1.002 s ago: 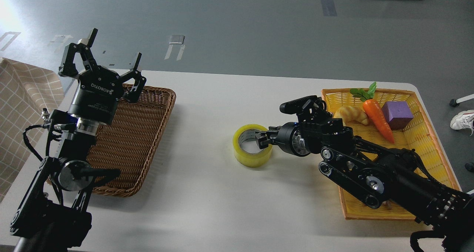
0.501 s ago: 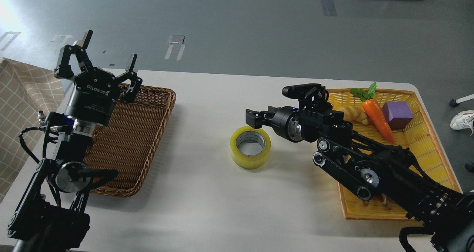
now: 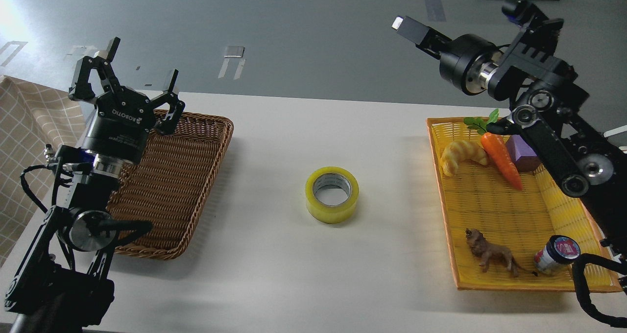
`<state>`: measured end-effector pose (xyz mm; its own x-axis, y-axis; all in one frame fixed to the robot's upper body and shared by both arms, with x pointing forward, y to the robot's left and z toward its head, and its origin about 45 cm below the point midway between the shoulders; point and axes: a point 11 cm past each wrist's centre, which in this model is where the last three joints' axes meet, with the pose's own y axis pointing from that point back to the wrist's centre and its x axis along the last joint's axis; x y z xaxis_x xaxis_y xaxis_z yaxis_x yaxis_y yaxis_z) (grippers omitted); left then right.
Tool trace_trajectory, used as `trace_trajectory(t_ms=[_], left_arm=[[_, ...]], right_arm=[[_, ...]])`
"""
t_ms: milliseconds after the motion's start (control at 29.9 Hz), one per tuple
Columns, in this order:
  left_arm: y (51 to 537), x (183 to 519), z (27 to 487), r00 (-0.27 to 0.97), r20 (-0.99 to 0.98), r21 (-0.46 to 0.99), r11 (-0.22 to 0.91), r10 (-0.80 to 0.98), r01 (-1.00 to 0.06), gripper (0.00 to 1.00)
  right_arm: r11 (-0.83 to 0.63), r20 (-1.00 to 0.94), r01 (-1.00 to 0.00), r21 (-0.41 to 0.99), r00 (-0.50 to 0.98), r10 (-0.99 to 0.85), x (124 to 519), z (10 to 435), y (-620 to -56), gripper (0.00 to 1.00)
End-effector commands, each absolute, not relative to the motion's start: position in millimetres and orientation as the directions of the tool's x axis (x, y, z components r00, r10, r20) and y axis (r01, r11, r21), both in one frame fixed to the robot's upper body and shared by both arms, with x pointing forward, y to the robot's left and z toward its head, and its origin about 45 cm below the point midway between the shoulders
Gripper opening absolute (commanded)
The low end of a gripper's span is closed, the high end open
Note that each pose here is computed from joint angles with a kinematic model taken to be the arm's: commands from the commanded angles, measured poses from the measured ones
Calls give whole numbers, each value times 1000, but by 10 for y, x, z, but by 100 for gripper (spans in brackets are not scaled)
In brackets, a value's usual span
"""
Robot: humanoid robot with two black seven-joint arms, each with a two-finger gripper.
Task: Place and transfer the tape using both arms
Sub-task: 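Release the tape roll and raise the right gripper away, then reach the left gripper toward the tape roll on the table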
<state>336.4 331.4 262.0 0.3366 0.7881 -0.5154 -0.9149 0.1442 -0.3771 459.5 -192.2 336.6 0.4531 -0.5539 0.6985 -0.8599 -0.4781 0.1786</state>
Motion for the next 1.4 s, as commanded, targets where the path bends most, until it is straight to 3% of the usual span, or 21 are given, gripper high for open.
trace_trajectory(t_ms=[0, 267, 401, 468, 702, 969, 1169, 1269, 1370], left_arm=[[3424, 3391, 2668, 299, -501, -369, 113, 812, -923, 98], [3548, 3377, 2796, 314, -468, -394, 123, 826, -911, 98], [3516, 3381, 2810, 337, -461, -403, 145, 821, -904, 98], [3470, 3429, 2871, 357, -452, -413, 162, 817, -896, 98], [3440, 3467, 2916, 361, -448, -428, 158, 818, -890, 98], [3366, 3577, 3023, 334, -450, -430, 127, 828, -894, 98], [3153, 3634, 3024, 353, -407, -405, 180, 843, -896, 98], [3061, 3644, 3065, 356, -308, -409, 214, 882, -887, 98], [2850, 3571, 3202, 371, -91, -423, 301, 924, -855, 98]], right_arm=[[-532, 511, -845, 51, 480, -713, 4449, 3674, -2174, 100], [-522, 255, -812, -261, 464, -848, 4058, 4106, -2635, 100], [-490, 154, -799, -349, 467, -871, 3903, 4093, -2835, 100], [-463, 16, -794, -393, 498, -867, 3830, 3963, -2904, 100], [-417, -77, -804, -424, 491, -868, 3696, 3793, -3145, 100], [-373, -160, -800, -470, 493, -855, 3684, 3643, -3057, 100], [-371, -174, -811, -453, 489, -855, 3734, 3590, -3053, 100], [-371, -176, -812, -451, 488, -855, 3747, 3589, -3056, 100], [-372, -176, -812, -449, 489, -855, 3741, 3582, -3056, 100]])
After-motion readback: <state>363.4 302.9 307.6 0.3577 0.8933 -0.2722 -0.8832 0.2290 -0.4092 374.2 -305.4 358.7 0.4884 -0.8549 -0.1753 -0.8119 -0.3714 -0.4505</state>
